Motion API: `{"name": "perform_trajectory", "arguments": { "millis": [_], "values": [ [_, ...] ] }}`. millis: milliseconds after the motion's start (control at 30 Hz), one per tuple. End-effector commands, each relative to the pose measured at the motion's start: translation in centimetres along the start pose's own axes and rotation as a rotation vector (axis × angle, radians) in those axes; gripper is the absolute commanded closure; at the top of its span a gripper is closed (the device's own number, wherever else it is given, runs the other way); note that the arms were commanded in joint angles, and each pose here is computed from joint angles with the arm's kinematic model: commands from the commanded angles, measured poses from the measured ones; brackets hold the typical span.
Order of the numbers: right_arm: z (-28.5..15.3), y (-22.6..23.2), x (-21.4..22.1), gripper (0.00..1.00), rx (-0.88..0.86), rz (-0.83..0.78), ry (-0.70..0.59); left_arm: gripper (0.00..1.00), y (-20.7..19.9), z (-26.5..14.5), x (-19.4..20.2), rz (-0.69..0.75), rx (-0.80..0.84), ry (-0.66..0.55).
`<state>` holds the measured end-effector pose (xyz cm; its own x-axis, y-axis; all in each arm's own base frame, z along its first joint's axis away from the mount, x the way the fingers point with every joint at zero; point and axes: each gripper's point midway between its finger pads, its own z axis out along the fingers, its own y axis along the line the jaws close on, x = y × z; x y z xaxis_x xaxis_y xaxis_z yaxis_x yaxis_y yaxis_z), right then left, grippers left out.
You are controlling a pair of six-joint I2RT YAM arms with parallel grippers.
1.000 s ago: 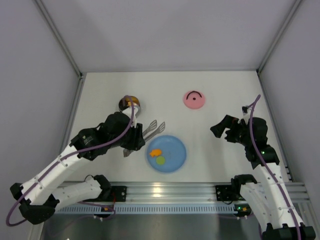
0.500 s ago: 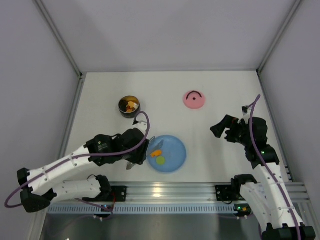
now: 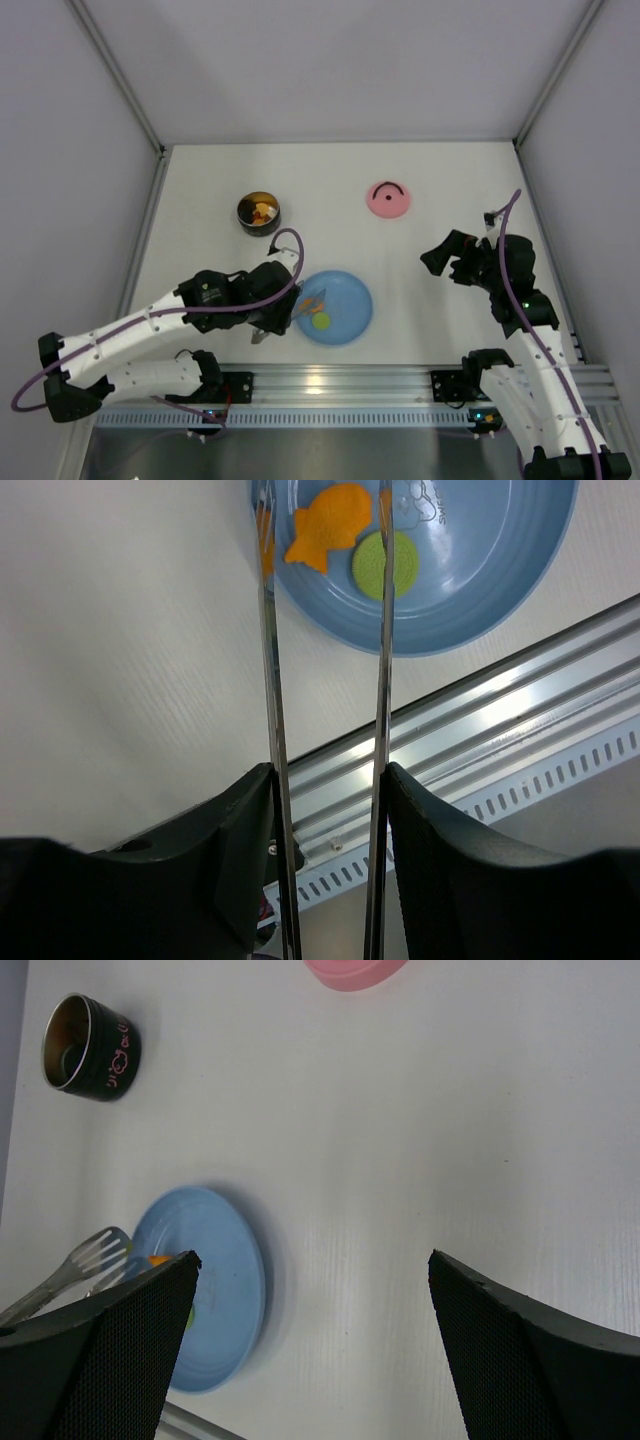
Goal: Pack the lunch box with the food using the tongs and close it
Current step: Pick up the fake food from the plate.
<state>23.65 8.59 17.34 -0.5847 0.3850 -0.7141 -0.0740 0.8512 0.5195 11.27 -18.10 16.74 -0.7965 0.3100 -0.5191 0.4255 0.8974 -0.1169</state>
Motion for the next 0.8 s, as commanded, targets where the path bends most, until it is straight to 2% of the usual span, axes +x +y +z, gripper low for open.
{"name": "perform_trajectory", "arguments": {
  "millis": [0,767],
  "values": [
    [-0.4,0.6,-1.8,0.04,-0.014,-0.006,-0.053,0.48,-0.5,0.3,0.9,0.025,0.030,0.040],
    [-0.3,0.2,-1.1,0.04,-0.007,-0.007,-0.044,0.47,-1.0,2.1,0.9,0.060,0.016,0.064]
  ]
}}
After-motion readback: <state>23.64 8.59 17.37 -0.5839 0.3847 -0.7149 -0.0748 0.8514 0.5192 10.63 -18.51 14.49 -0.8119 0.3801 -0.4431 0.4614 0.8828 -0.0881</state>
